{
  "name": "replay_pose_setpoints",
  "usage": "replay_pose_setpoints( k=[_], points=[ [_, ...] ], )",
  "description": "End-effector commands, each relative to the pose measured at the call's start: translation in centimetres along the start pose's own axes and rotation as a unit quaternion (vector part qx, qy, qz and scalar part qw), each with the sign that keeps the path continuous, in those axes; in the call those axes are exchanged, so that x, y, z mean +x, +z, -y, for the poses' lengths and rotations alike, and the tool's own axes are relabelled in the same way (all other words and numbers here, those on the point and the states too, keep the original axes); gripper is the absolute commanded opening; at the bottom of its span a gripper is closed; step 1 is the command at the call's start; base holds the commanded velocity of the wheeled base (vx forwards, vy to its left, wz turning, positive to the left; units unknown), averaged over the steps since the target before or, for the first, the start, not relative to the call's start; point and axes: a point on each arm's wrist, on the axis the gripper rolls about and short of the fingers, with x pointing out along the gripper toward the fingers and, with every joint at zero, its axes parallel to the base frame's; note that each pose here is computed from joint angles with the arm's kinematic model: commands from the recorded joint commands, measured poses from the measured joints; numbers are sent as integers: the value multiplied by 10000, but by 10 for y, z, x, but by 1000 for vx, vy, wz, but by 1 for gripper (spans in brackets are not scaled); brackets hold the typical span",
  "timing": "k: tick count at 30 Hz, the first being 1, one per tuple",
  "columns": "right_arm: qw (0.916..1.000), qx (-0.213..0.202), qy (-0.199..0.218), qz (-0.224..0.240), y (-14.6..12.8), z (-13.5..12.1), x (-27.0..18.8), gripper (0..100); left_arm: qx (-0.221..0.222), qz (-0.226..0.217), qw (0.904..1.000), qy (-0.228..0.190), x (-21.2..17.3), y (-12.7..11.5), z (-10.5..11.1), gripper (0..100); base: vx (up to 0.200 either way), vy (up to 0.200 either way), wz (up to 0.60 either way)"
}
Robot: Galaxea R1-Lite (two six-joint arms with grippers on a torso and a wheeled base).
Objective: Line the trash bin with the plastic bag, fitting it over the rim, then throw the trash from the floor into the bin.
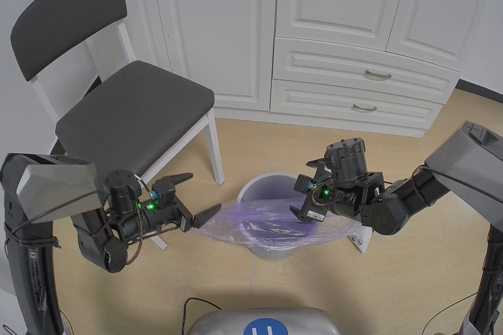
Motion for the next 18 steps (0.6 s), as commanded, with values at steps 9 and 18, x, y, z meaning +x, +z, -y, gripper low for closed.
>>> replay_pose_setpoints(
  k=[9, 18],
  points=[
    [9980, -246, 409, -411, -5, -29, 32, 100, 360, 1627, 9746, 1495, -91, 121, -84, 100, 0, 0, 0],
    [9958, -334, 655, -540, -12, -49, 41, 100, 527, 1710, 9674, 1790, -101, 125, -102, 100, 0, 0, 0]
  ],
)
